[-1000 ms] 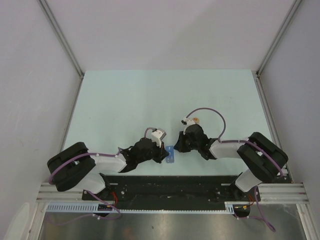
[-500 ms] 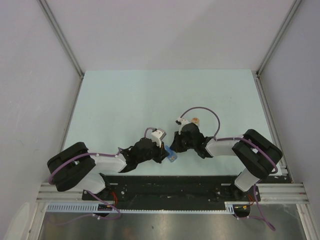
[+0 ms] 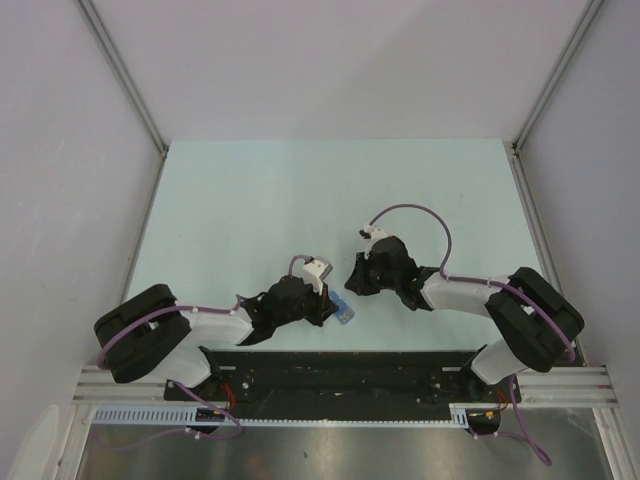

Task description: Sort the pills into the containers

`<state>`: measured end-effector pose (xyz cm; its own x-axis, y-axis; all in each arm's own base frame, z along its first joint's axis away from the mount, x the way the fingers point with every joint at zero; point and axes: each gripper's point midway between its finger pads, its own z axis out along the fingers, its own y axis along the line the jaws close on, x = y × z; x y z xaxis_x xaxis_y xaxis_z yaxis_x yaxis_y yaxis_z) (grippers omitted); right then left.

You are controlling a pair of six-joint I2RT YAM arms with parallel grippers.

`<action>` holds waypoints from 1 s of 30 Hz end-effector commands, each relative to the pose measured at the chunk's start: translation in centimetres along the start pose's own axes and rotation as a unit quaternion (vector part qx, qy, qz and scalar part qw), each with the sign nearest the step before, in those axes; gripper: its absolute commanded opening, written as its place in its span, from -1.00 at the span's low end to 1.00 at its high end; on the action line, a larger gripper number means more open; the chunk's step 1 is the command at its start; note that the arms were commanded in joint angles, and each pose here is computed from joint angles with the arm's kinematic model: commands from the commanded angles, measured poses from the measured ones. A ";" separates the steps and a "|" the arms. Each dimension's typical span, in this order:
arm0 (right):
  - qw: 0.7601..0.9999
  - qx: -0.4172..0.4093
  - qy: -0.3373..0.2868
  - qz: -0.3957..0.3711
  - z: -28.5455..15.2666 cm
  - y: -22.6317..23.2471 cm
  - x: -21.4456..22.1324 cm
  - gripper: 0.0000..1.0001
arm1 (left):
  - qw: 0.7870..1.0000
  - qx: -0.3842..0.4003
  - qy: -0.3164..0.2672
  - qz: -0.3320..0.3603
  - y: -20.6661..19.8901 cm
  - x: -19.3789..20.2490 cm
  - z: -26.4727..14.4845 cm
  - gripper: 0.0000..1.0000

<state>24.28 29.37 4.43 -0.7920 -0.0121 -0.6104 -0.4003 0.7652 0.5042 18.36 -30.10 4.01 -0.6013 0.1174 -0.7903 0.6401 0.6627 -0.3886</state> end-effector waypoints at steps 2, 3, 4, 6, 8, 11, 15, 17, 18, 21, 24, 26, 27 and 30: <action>0.999 -0.001 -0.037 -0.022 -1.6 1.1 -3.0 -1.00 | 1.000 -0.016 0.001 0.004 0.6 -0.1 -0.3 -0.98; 0.999 0.004 -0.034 -0.022 -1.8 1.0 -2.9 -1.00 | 1.000 -0.017 -0.003 0.004 0.6 -0.4 -0.3 -0.97; 0.999 0.007 -0.035 -0.023 -1.9 0.8 -2.9 -1.00 | 1.000 -0.018 -0.004 0.006 0.7 -0.5 -0.3 -0.92; 0.999 0.010 -0.034 -0.025 -2.2 0.9 -2.9 -1.00 | 1.000 -0.015 -0.012 0.010 0.5 -1.2 -0.3 -0.82; 0.999 0.011 -0.035 -0.027 -2.4 0.9 -2.9 -1.00 | 1.000 -0.016 -0.016 0.013 0.5 -1.5 -0.4 -0.73; 0.999 0.012 -0.032 -0.028 -2.5 0.8 -2.7 -1.00 | 0.999 -0.017 -0.025 0.016 0.5 -2.1 -0.7 -0.63; 0.999 0.014 -0.030 -0.028 -2.6 0.8 -2.5 -1.00 | 0.999 -0.015 -0.032 0.019 0.4 -2.7 -0.9 -0.56; 0.999 0.014 -0.030 -0.027 -2.7 0.7 -2.4 -1.00 | 0.999 -0.016 -0.035 0.022 0.4 -3.0 -0.9 -0.54; 0.999 0.013 -0.030 -0.028 -2.7 0.8 -2.4 -1.00 | 0.999 -0.015 -0.037 0.023 0.3 -3.2 -0.9 -0.53; 0.999 0.015 -0.029 -0.028 -3.0 0.7 -2.2 -1.00 | 0.999 -0.017 -0.037 0.027 0.4 -3.5 -0.8 -0.51; 0.999 0.018 -0.031 -0.030 -3.4 0.6 -2.2 -1.00 | 0.999 -0.021 -0.032 0.030 0.7 -3.5 -0.5 -0.50; 0.999 0.021 -0.032 -0.033 -3.7 0.4 -2.2 -1.00 | 0.999 -0.025 -0.028 0.032 0.9 -3.3 -0.3 -0.48; 0.999 0.021 -0.033 -0.034 -3.9 0.5 -2.2 -1.00 | 0.999 -0.024 -0.028 0.033 0.9 -3.4 -0.2 -0.47; 0.999 0.023 -0.035 -0.034 -4.3 0.4 -2.1 -1.00 | 0.999 -0.025 -0.027 0.036 0.9 -3.5 0.0 -0.44</action>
<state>23.88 27.40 7.58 -0.7536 -0.0238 -0.6569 -0.4167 0.7902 0.4493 19.73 -29.19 5.11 -0.5675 0.1364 -0.8120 0.6402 0.6932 -0.3310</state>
